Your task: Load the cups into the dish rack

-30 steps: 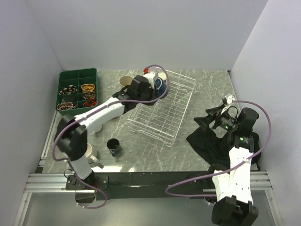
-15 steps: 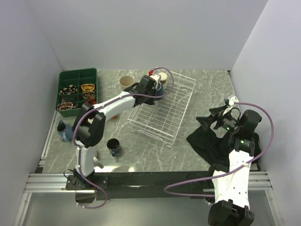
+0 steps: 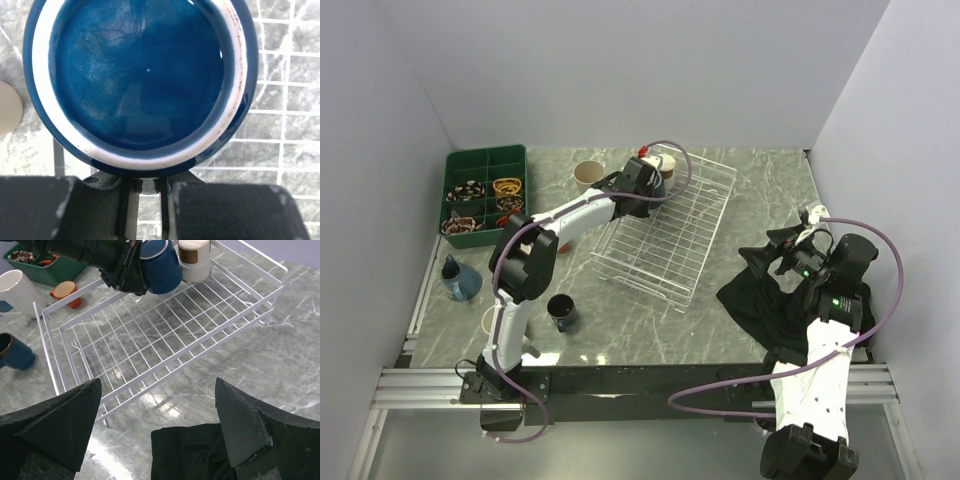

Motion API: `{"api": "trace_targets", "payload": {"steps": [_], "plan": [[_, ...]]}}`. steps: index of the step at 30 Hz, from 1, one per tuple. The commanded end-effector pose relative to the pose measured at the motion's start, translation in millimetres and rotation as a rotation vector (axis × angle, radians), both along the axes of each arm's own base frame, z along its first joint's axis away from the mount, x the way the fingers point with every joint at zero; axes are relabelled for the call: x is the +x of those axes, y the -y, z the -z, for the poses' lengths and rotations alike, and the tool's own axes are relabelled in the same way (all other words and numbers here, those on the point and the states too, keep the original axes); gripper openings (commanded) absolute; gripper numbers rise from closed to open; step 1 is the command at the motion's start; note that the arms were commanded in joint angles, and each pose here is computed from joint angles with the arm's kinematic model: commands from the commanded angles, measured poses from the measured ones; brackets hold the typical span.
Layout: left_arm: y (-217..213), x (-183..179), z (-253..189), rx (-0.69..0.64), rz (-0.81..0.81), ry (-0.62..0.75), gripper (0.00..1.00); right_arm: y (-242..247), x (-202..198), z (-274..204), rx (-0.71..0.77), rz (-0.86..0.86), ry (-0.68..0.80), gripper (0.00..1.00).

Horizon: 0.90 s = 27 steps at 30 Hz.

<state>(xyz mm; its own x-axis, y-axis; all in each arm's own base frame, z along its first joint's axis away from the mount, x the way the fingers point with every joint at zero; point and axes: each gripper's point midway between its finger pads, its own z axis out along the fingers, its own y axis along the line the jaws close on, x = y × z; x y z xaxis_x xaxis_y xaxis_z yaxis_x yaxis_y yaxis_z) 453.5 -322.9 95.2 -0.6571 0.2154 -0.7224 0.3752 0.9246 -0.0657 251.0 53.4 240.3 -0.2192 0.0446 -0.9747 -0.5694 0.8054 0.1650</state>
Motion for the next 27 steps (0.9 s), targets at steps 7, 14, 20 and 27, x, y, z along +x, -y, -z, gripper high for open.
{"api": "trace_targets", "payload": {"steps": [7,14,20,27], "plan": [[15.0,39.1,-41.0,-0.068,-0.041,0.122,0.08,5.1,1.6,-14.2,-0.028,0.016,0.052,1.0],[16.2,43.4,-37.2,-0.074,-0.066,0.111,0.22,6.0,1.9,-14.5,-0.028,0.019,0.053,1.0],[19.7,35.7,-40.7,-0.111,-0.046,0.099,0.58,6.9,2.4,-14.3,-0.028,0.021,0.051,1.0],[28.4,24.1,-58.7,-0.184,-0.004,0.086,0.66,7.3,2.6,-13.9,-0.029,0.024,0.049,1.0]]}}
